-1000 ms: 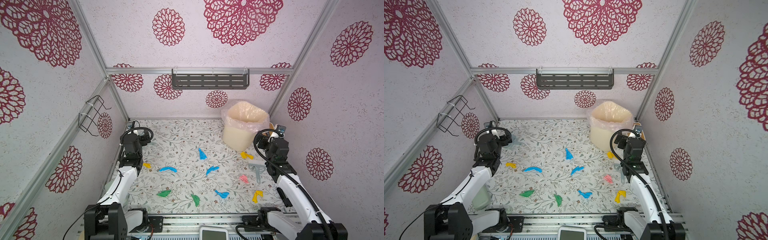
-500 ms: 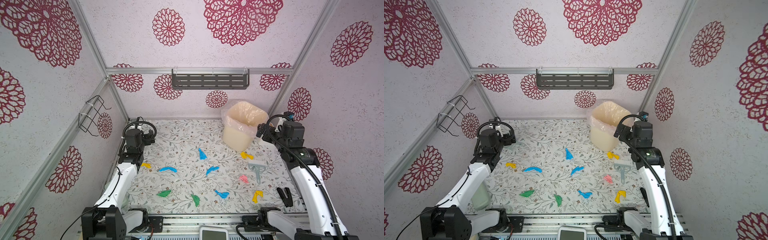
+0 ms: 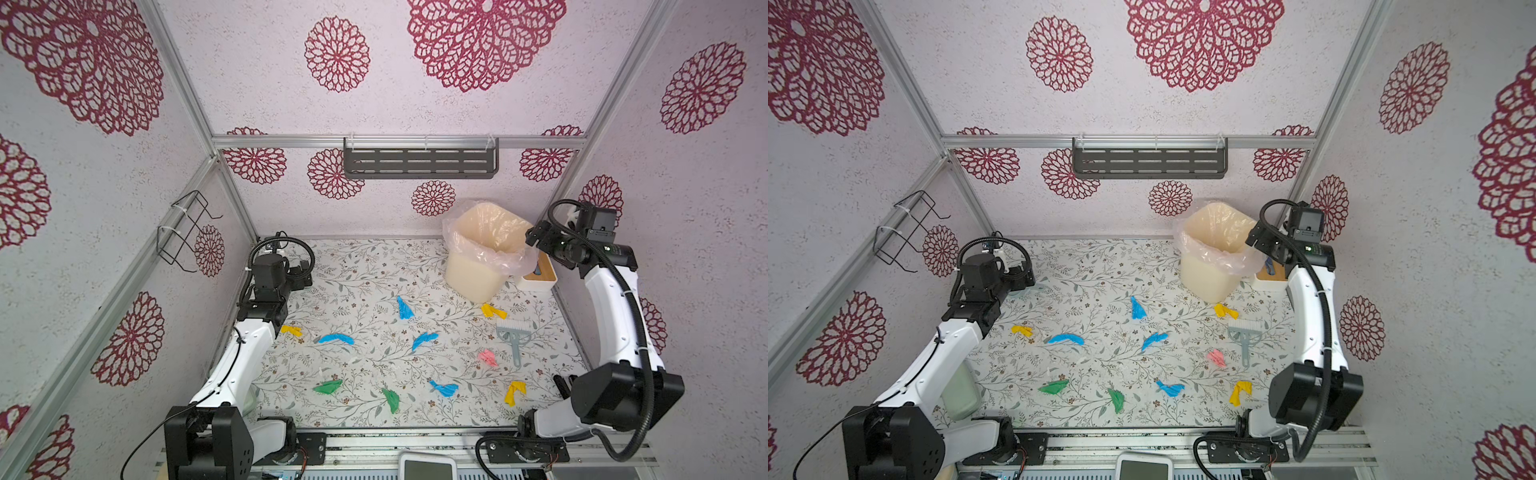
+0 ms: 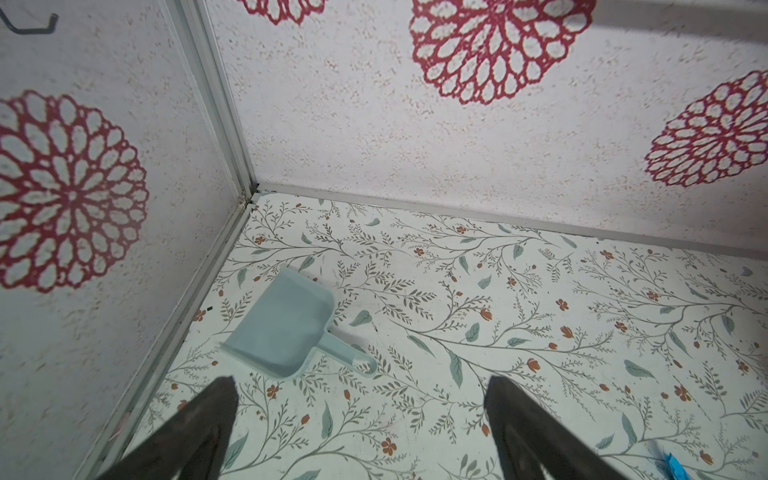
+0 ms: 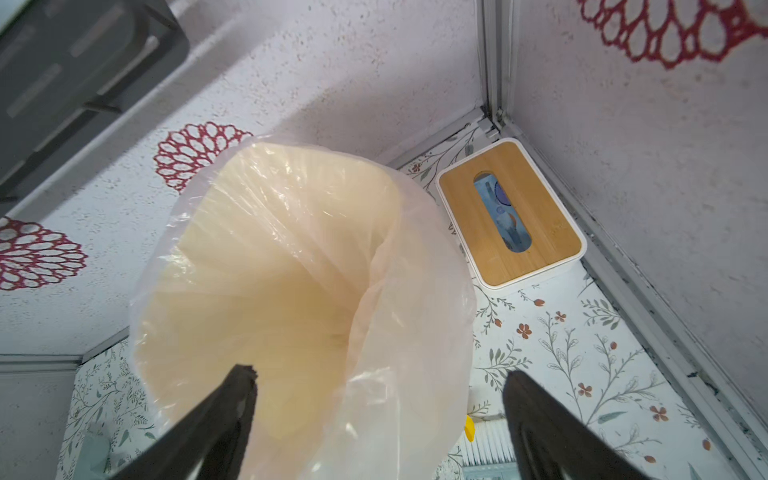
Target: Sweep away the paper scraps from the table
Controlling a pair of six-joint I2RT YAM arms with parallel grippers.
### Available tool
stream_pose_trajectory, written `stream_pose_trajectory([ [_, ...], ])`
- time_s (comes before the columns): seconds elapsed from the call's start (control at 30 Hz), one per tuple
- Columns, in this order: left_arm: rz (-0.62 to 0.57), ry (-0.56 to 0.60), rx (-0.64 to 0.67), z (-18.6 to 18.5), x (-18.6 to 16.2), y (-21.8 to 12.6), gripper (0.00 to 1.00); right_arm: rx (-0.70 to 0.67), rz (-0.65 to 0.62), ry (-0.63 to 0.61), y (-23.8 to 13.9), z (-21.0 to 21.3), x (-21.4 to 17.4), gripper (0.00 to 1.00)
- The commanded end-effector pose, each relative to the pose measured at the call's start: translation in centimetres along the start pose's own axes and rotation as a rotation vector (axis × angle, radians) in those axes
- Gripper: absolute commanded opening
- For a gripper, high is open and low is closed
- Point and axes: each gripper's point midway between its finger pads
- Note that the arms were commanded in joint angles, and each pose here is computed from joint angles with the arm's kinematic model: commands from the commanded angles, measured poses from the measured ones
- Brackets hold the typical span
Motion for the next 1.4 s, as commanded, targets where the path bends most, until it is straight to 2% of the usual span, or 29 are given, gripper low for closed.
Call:
stream_pose_trajectory([
  [0.0, 0.004, -0.023, -0.028, -0.6, 0.1, -0.1, 0.97, 0.069, 0.033, 0.013, 0.2, 1.4, 0.7, 0.9],
  [0.33, 0.032, -0.028, -0.028, -0.6, -1.0, 0.1, 0.97, 0.048, 0.151, 0.008, 5.1, 0.3, -0.1, 0.74],
  [0.93, 0.065, -0.04, -0.026, -0.2, -2.4, 0.4, 0.97, -0.01, 0.287, -0.1, 8.7, -1.0, -1.5, 0.68],
  [1.37, 0.087, -0.043, -0.016, 0.4, -3.2, -0.3, 0.97, 0.045, 0.411, -0.218, 10.5, 1.7, -5.2, 0.63],
])
Point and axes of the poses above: each gripper's point midway between its finger pads, its own y axis out along the fingers, its own z axis along the line the jaws close on, x = y × z, and after that the axes turned 15 degrees about y, right-handed
